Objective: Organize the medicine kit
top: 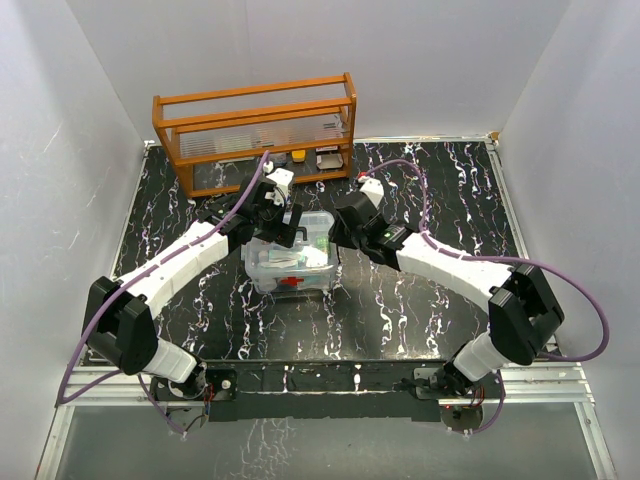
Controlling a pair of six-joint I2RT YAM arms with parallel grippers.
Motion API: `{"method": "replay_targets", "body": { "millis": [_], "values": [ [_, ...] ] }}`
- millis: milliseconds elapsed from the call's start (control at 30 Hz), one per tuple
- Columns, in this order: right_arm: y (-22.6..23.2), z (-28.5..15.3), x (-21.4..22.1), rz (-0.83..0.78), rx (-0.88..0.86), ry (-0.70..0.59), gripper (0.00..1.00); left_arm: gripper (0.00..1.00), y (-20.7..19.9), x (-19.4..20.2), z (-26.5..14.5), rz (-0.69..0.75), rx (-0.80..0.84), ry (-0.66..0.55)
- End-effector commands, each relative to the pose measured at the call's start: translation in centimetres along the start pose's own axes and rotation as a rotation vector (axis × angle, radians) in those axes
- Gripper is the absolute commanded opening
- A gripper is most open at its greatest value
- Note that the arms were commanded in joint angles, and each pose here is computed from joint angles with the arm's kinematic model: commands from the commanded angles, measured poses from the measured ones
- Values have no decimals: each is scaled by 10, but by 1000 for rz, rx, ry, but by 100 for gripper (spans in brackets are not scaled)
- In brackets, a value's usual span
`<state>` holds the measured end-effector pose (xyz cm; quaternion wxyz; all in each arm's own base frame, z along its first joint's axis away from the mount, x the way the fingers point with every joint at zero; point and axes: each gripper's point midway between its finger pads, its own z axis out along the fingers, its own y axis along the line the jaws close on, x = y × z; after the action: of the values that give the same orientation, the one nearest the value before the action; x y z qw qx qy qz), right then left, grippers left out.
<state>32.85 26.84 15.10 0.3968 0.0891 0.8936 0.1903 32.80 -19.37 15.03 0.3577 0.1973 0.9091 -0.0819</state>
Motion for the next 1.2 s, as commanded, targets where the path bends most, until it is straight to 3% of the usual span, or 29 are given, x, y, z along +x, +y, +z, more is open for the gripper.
{"method": "replay_targets", "body": {
  "millis": [0,133,267,567,800,1033,1167],
  "values": [
    [7,1,2,-49,16,1,23,87,11,58,2,37,-50,202],
    [15,-2,0,-43,-20,1,24,87,9,57,1,13,-51,200],
    [22,-10,-10,-36,-42,-20,34,87,7,43,-4,-27,-51,170],
    [34,-34,-38,-54,-72,-73,56,93,3,-31,-34,-99,-44,-21],
    [43,-46,-49,-101,-115,-95,64,99,49,-69,-60,-277,-95,-163],
    [52,-37,-56,-166,-79,-63,60,99,132,-38,-63,-582,-180,-140],
    [62,-31,-56,-200,-83,-55,60,99,146,-3,-57,-750,-113,-132]
  ]
}}
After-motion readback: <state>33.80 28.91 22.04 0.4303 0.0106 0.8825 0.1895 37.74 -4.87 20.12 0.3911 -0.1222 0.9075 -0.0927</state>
